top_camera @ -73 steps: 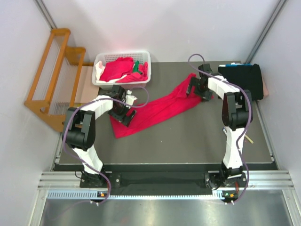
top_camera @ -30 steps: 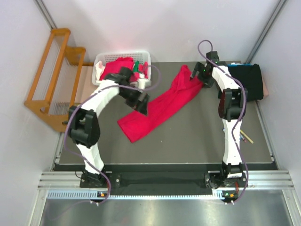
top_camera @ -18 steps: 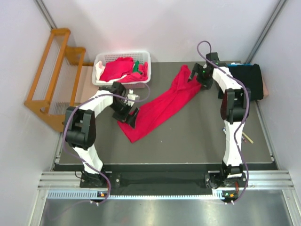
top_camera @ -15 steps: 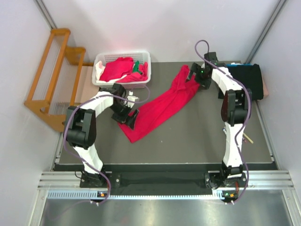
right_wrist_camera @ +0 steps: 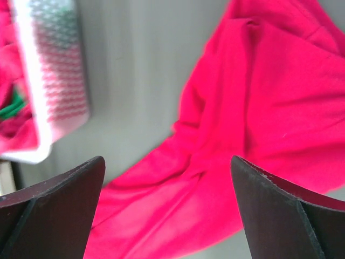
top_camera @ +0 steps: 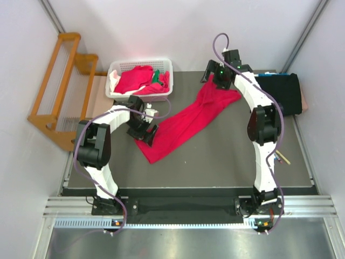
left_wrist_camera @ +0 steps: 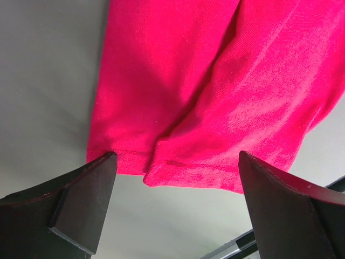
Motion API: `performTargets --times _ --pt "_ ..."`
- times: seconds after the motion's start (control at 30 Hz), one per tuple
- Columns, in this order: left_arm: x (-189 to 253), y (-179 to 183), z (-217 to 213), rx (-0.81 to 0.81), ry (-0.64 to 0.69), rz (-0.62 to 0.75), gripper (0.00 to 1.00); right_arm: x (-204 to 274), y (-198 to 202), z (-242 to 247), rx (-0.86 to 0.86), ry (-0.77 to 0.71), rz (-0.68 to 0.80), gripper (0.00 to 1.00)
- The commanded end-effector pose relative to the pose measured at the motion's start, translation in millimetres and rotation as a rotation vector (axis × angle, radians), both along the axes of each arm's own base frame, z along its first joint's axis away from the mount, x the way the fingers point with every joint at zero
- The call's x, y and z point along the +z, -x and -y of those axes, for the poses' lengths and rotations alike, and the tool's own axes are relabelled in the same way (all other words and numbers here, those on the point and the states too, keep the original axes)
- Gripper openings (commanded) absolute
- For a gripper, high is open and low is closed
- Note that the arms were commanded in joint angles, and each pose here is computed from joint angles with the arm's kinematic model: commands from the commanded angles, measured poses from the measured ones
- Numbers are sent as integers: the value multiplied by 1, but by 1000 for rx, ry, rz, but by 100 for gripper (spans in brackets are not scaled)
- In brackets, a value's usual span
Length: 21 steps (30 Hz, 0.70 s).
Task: Fold and stack the t-shirts
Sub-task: Fold the tshirt
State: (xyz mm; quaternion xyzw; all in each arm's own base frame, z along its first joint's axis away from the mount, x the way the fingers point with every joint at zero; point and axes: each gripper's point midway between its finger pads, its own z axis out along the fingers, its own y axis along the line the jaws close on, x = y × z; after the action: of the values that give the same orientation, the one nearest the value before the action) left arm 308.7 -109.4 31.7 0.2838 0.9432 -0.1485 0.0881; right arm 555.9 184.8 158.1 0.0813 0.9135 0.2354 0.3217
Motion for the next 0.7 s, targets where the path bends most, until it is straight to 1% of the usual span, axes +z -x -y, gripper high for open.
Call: performTargets --times 0.0,0.17,0.33,0.5,0.67 --pt "7 -15 -1 -12 2 75 99 -43 -14 15 -41 13 -81 100" --pt "19 -14 1 -13 18 93 99 -72 -11 24 -64 15 -132 100" --pt "13 -9 0 -14 18 71 99 -90 3 30 -95 26 -185 100" --pt "8 -7 1 -18 18 55 99 -100 -1 41 -126 21 -198 100" --pt "-1 -4 5 -24 16 27 99 -109 -14 52 -139 9 -207 100"
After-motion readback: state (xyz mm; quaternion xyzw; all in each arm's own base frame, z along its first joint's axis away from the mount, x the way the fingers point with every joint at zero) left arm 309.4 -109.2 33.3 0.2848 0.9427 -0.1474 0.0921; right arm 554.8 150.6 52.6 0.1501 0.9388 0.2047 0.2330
